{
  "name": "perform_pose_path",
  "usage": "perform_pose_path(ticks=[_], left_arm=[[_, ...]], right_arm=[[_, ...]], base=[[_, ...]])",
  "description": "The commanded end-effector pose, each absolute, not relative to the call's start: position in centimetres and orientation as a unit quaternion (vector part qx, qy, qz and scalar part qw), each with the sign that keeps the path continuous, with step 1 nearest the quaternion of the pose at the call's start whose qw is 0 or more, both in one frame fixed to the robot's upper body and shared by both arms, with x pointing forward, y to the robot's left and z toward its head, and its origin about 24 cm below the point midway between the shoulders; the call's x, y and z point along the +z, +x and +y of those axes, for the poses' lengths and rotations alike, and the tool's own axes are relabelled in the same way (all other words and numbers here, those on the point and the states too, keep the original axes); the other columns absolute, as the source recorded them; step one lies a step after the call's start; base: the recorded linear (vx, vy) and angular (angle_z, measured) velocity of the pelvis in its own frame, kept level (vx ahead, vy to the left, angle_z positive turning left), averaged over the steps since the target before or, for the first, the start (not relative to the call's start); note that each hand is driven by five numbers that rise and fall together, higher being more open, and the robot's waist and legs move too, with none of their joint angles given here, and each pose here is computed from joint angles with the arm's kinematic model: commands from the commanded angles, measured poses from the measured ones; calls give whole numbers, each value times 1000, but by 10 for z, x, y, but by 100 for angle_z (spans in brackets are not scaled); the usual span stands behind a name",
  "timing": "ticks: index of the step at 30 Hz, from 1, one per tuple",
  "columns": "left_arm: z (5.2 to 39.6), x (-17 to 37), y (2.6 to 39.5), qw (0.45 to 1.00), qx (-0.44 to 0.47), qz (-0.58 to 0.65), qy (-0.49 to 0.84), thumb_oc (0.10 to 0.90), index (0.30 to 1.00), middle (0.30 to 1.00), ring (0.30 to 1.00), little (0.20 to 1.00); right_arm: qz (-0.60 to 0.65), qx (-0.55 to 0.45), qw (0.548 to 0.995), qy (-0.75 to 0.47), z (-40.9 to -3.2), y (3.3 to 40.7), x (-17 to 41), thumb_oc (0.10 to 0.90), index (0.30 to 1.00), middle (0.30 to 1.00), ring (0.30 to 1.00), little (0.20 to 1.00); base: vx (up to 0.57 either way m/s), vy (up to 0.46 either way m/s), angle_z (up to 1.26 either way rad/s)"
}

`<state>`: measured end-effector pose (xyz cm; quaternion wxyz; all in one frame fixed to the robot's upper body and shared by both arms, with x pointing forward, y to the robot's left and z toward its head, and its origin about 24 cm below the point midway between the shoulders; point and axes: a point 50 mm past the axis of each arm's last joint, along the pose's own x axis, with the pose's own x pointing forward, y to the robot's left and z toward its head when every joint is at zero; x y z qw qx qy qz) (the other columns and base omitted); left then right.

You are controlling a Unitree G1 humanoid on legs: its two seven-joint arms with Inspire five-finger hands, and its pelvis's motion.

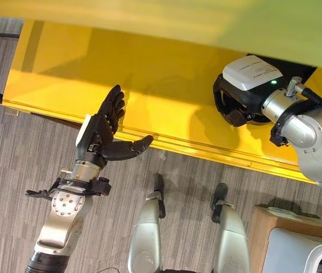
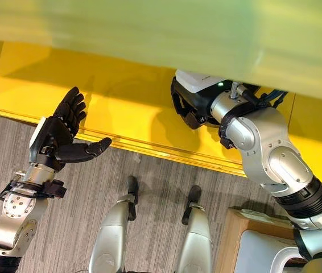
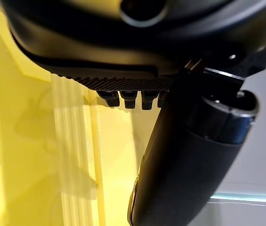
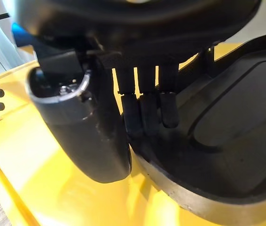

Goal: Move parts from the plastic box to the shelf.

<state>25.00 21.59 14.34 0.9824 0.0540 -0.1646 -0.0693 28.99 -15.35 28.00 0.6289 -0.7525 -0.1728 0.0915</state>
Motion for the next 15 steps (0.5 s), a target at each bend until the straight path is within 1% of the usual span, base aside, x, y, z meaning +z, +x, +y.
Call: perform_pose_path(ticks=[1,9,12,15], left_arm=[[205,96,241,991,-121,-34,44,900,1000,1000,1000,1000],[207,97,240,991,-123,-33,47,900,1000,1000,1000,1000],[207,97,240,990,-126,-32,51,900,1000,1000,1000,1000],[207,97,240,990,-127,-32,51,900,1000,1000,1000,1000]], right_arm=[[-176,36,591,-786,-165,285,300,400,300,300,300,300],[-174,53,581,-793,-163,285,300,400,300,300,300,300],[-194,48,567,-799,-159,284,300,400,300,300,300,300],[-201,47,562,-801,-157,283,304,400,300,300,300,300]], base=[[0,0,0],[0,0,0],[0,0,0],[0,0,0]])
